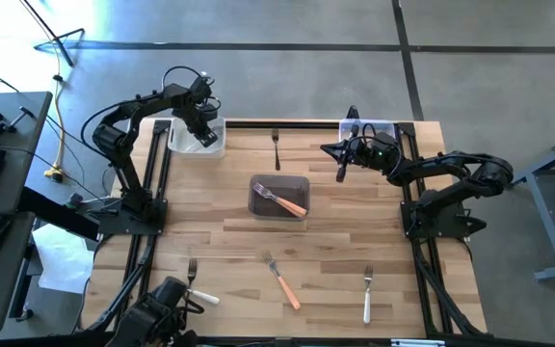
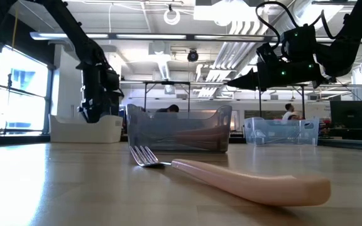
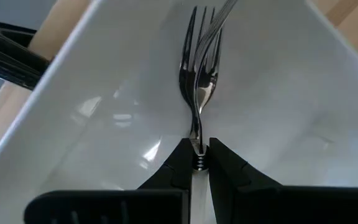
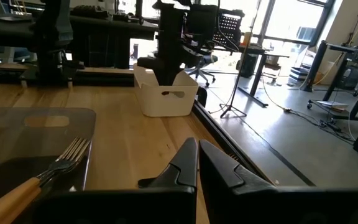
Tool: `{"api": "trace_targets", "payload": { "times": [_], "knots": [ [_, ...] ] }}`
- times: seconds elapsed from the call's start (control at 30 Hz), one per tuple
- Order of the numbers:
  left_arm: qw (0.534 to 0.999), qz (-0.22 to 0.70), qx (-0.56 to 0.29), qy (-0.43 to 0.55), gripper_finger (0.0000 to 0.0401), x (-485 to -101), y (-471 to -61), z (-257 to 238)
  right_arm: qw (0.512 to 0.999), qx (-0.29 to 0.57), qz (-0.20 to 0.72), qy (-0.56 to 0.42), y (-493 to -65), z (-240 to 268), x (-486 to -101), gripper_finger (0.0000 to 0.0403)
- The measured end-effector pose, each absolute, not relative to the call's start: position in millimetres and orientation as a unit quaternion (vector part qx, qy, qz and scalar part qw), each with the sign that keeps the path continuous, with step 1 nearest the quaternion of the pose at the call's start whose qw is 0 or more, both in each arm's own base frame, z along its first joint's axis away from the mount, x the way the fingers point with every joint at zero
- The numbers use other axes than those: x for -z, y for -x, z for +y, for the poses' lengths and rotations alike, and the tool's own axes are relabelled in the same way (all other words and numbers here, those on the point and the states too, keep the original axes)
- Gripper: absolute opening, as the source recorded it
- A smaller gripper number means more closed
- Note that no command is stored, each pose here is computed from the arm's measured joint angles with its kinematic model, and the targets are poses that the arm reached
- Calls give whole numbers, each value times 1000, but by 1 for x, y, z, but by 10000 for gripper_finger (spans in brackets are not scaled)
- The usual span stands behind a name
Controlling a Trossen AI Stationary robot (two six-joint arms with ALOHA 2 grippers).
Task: Sort silverware by color (type)
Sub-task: Put the top white fork into the white bin, then put the orange fork into the black bin
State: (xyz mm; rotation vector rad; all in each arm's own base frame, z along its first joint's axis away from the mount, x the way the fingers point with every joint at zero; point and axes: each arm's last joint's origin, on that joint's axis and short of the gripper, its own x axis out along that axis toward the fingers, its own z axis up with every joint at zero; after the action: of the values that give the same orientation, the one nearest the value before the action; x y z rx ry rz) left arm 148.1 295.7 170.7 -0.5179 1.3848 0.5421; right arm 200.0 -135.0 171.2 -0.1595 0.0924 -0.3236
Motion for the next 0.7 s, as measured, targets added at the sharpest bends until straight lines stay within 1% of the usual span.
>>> {"api": "trace_targets", "payload": {
  "times": [0.07, 0.1, 0.33, 0.43, 0.57, 0.7],
  "knots": [
    [702, 624, -246, 237, 13, -168, -148, 296, 983, 161, 46, 79, -200, -135, -171, 0],
    [699, 626, -249, 239, 20, -167, -148, 297, 983, 161, 46, 79, -200, -135, -171, 0],
    [701, 622, -265, 226, 114, -176, -149, 295, 983, 161, 46, 79, -200, -135, -171, 0],
    [701, 618, -278, 222, 140, -186, -148, 291, 983, 161, 45, 80, -200, -135, -171, 0],
    [716, 597, -298, 203, 149, -210, -149, 281, 982, 161, 38, 92, -200, -135, -173, 0],
    [760, 545, -318, 155, 128, -239, -158, 261, 983, 162, 31, 82, -204, -138, -178, 0]
  ]
}}
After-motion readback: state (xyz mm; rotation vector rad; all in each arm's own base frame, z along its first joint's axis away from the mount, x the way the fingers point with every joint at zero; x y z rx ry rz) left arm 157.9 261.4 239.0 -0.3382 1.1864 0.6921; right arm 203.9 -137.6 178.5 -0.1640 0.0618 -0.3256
